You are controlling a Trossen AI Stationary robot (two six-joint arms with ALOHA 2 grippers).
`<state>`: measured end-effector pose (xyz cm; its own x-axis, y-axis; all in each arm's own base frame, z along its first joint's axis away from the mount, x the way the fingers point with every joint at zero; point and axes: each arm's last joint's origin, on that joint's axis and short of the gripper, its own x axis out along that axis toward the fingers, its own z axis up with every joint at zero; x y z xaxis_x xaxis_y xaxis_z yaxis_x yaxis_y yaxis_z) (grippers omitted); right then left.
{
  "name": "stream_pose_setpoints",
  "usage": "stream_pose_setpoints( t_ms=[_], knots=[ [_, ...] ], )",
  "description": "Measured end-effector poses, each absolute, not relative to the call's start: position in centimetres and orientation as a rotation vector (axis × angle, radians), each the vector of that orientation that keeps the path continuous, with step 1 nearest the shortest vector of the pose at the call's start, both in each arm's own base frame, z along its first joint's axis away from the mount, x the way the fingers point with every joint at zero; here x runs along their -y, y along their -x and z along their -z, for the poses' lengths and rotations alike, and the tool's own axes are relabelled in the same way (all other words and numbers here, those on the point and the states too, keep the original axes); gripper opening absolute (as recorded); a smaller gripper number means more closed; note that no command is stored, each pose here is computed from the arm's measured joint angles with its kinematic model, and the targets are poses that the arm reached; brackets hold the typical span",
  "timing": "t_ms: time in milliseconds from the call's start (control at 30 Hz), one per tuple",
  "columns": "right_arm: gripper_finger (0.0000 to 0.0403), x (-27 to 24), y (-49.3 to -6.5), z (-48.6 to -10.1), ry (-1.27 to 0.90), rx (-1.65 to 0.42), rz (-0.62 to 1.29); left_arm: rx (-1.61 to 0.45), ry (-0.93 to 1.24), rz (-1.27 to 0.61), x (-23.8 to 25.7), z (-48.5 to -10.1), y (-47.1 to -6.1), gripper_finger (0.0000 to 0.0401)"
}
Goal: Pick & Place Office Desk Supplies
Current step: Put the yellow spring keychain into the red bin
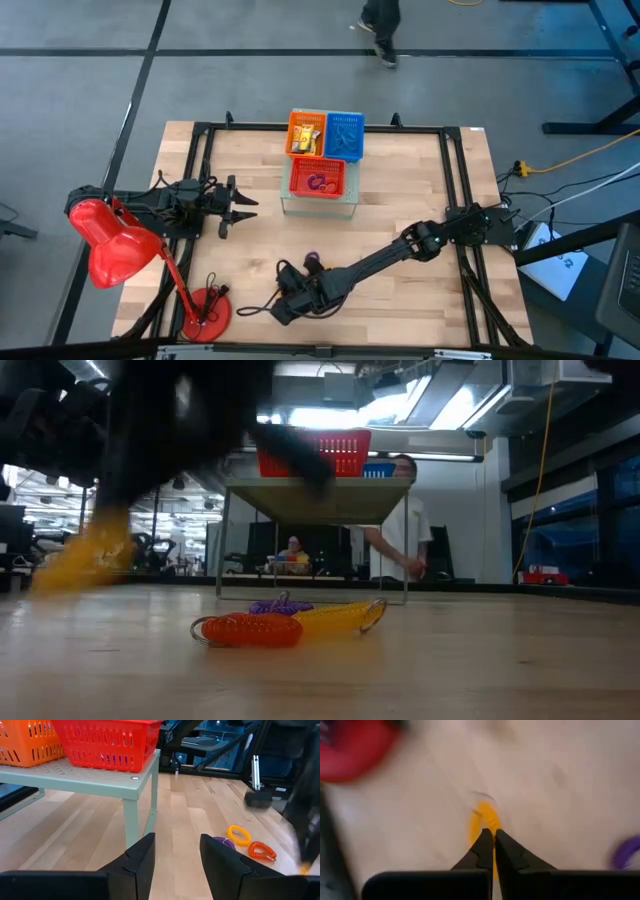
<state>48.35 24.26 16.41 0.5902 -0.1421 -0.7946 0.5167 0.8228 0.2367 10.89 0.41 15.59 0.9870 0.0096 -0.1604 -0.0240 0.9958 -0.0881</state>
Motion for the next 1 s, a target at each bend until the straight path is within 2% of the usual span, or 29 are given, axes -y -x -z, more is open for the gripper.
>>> stream_pose_setpoints(
  t_ms=[133, 300, 433, 700, 867, 1000],
  knots=[
    [0.0001, -23.5, -47.3, -24.6, -0.488, -0.673, 0.359, -0.161, 0.09, -0.017, -0.4, -15.6, -10.9, 0.015],
    [0.0001, -21.4, -45.7, -30.2, -0.417, -0.564, 0.386, -0.16, 0.09, -0.017, -0.4, -15.6, -10.9, 0.015],
    [0.0, -17.2, -43.6, -36.0, -0.41, -0.472, 0.492, -0.16, 0.09, -0.017, -0.4, -15.6, -10.9, 0.015],
    [0.0, -8.8, -41.1, -41.1, -0.456, -0.437, 0.643, -0.16, 0.09, -0.017, -0.4, -15.6, -10.9, 0.015],
    [0.0, -5.1, -40.8, -39.7, -0.426, -0.58, 0.759, -0.161, 0.09, -0.017, -0.4, -15.6, -10.9, 0.015],
    [0.0, -3.8, -41.2, -38.5, -0.441, -0.697, 0.745, -0.161, 0.09, -0.017, -0.4, -15.6, -10.9, 0.015]
  ],
)
